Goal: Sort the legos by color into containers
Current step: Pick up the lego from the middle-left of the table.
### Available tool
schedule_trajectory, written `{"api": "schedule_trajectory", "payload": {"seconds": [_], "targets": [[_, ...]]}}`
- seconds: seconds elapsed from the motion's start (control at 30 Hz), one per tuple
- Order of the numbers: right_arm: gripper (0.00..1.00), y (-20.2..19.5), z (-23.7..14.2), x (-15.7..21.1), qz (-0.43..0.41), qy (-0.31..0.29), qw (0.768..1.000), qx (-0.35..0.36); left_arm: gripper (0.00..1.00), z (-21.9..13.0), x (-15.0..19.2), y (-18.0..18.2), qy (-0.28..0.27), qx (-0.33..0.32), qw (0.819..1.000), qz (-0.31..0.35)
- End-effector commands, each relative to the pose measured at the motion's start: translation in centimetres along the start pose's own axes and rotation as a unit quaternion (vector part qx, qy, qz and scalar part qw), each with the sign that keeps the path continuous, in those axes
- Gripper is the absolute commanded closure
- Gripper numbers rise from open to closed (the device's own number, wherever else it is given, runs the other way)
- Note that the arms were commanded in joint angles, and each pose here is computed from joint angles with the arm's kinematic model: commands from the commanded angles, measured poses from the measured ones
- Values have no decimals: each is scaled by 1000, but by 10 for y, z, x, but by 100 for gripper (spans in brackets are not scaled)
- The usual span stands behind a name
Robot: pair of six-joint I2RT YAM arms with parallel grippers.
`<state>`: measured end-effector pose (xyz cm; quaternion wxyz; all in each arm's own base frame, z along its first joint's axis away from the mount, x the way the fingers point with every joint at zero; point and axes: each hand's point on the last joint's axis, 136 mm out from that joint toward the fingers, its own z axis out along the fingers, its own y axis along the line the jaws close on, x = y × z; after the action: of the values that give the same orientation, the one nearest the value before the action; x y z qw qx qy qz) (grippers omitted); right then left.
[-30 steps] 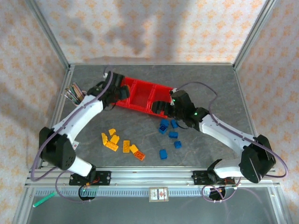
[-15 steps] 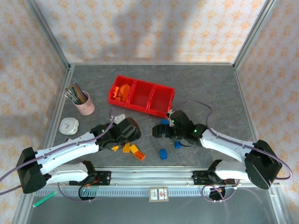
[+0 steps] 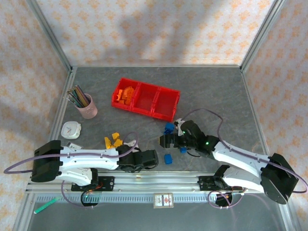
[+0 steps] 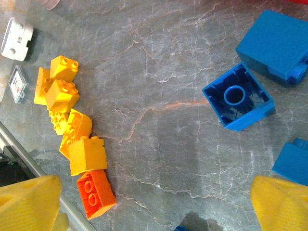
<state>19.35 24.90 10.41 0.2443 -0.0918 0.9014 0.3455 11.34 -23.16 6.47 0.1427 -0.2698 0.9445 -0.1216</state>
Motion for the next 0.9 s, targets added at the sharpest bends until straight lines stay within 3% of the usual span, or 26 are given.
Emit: {"api": "schedule_trajectory", "payload": {"seconds": [0.0, 0.37, 0.57, 0.87], "targets": [[0, -10, -7, -6, -8, -25, 999, 24, 29, 13, 3, 4, -7, 5, 999, -45], [0, -24, -18, -22, 0, -48, 998, 37, 30, 38, -13, -13, -22, 18, 998, -55], [0, -28, -17, -24, 0, -44, 998, 40, 38, 48, -26, -25, -39, -9, 999, -18], [0, -32, -18, -23, 5, -42, 998, 47, 50, 55, -26, -15, -43, -59, 997, 26]]}}
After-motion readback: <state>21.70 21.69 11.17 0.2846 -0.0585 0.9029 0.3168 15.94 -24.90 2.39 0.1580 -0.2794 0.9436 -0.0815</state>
